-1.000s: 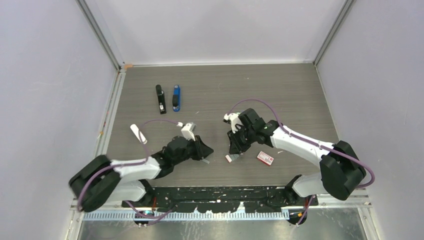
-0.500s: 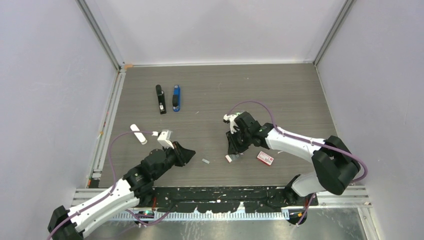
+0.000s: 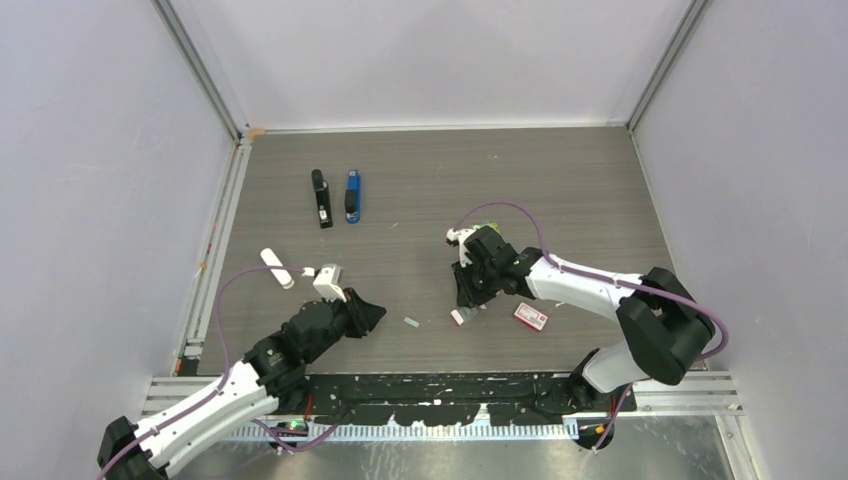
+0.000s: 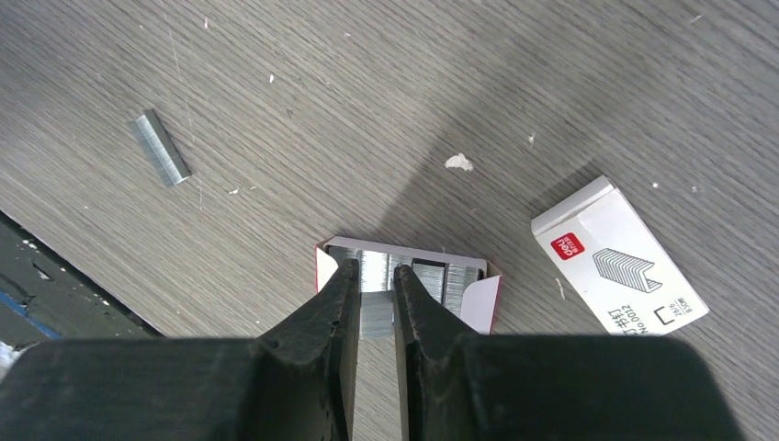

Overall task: Unload the staples from the stapler
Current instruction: Place the staple in the staple box.

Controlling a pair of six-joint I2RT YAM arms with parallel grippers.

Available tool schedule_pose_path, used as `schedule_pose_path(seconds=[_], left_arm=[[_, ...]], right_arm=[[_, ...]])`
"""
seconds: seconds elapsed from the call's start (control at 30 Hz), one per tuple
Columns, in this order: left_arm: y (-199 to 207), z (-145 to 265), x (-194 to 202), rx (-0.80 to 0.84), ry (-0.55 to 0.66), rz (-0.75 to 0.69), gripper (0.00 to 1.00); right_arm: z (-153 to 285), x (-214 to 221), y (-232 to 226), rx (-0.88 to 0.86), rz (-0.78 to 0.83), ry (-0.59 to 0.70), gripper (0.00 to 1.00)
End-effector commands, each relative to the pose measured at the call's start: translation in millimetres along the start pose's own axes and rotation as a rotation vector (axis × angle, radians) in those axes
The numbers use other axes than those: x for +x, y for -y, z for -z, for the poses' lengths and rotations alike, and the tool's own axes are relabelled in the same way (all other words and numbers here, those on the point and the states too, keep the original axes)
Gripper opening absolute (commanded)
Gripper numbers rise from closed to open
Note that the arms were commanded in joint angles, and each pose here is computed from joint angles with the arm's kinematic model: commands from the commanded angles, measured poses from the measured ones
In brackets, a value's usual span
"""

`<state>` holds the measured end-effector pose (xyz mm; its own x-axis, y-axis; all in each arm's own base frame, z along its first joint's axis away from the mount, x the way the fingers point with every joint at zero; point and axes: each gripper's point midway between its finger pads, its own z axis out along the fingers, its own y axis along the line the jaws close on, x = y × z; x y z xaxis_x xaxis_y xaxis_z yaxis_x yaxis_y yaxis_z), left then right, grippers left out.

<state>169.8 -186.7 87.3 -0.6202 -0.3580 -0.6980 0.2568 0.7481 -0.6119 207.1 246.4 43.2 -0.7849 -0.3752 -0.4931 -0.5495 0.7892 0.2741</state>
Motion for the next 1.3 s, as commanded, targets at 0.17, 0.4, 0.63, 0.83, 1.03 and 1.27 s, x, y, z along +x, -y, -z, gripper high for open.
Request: schedule_pose_path(seconds=[0.17, 0.4, 0.63, 0.83, 1.03, 1.27], left_arm=[[-1.7, -1.0, -1.5, -0.005, 0.02, 0.017, 0.19], [-2.2, -0.5, -1.7, -0.006, 0.023, 0.02, 0.19], [-2.4, -0.4, -1.8, -0.005, 0.026, 0.022, 0.18], [-3.3, -0.5, -0.8, -0.006, 0.025, 0.027, 0.19], [-3.1, -0.2, -1.4, -0.004, 0.029, 0.029, 0.19], [-3.1, 0.1, -1.8, -0.003, 0.033, 0.031, 0.19]], right_arm=[[-4.7, -6.3, 1.5, 0.04, 0.007, 0.031, 0.23], [-5.2, -4.9, -1.8, 0.037, 0.022, 0.027, 0.24], [-5.6, -5.7, -0.1, 0.055, 0.025, 0.032, 0.26], [-5.5, -6.7, 2.0, 0.067, 0.023, 0.036, 0.26], [-6.4, -5.5, 1.8, 0.066, 0.022, 0.031, 0.26], [-7.3, -5.6, 2.1, 0.068, 0.022, 0.029, 0.27]])
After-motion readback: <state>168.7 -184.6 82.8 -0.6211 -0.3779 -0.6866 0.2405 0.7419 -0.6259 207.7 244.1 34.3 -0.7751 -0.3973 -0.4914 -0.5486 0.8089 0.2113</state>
